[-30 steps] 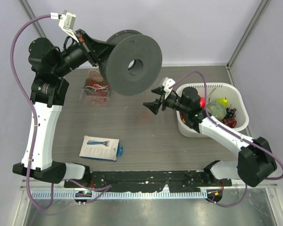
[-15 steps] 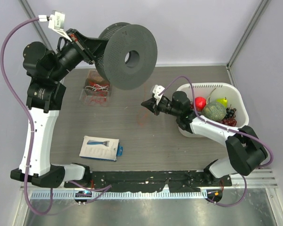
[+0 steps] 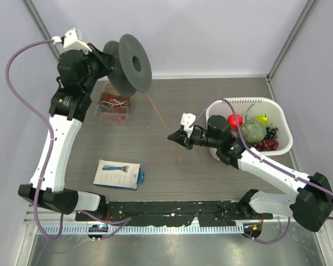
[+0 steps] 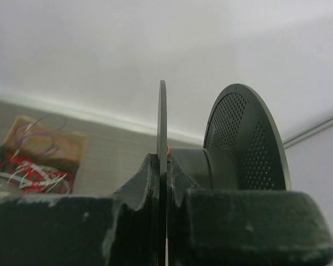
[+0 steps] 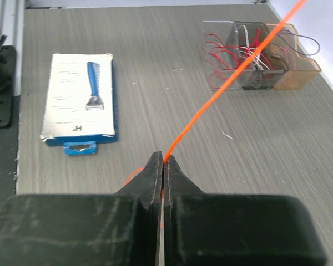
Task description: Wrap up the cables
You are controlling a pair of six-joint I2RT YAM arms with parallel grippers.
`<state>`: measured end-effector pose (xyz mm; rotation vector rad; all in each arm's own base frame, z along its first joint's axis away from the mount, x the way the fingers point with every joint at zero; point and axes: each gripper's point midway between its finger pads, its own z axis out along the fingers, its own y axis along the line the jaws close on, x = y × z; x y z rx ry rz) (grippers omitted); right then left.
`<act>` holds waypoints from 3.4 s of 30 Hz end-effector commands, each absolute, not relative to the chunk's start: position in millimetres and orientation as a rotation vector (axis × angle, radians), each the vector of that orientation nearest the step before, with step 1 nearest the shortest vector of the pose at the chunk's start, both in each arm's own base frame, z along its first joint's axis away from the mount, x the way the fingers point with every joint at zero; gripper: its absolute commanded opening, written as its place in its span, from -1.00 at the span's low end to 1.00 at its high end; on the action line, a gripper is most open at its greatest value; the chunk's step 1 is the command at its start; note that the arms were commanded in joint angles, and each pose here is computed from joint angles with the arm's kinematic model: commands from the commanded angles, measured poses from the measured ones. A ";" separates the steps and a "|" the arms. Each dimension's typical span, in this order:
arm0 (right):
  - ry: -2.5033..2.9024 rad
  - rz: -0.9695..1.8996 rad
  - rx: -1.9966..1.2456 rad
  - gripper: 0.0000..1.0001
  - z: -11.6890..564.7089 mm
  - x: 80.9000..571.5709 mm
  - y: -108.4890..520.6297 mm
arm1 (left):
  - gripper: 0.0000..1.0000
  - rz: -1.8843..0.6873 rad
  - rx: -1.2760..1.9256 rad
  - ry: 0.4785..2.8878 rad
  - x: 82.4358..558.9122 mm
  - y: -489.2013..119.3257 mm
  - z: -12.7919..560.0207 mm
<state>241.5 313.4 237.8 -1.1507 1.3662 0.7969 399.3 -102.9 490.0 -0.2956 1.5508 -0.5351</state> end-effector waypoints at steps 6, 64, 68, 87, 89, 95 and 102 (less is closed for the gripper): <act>1.250 0.743 -1.330 -0.99 278.7 205.1 307.9 | -1.00 -0.306 -0.351 1.582 438.1 -76.5 449.1; 1.430 0.406 -0.867 -0.99 375.4 400.4 247.5 | -1.00 -0.809 0.665 1.599 310.0 -234.6 408.2; 1.493 0.482 -0.854 -0.99 353.0 403.5 244.5 | -1.00 -0.884 0.596 1.570 312.4 -236.2 438.4; 1.474 0.750 -0.771 -0.41 330.9 365.8 249.6 | -1.00 -0.889 0.342 1.388 335.0 -218.1 542.4; 1.475 0.737 -0.757 0.05 332.2 365.4 246.8 | -1.00 -0.903 0.366 1.372 329.4 -220.4 547.8; 1.488 0.709 -0.706 0.37 333.5 361.9 237.1 | -1.00 -0.888 0.365 1.320 325.5 -216.6 567.9; 1.546 0.738 -0.704 0.45 303.8 341.5 231.4 | -1.00 -0.847 0.304 1.261 329.7 -206.3 599.0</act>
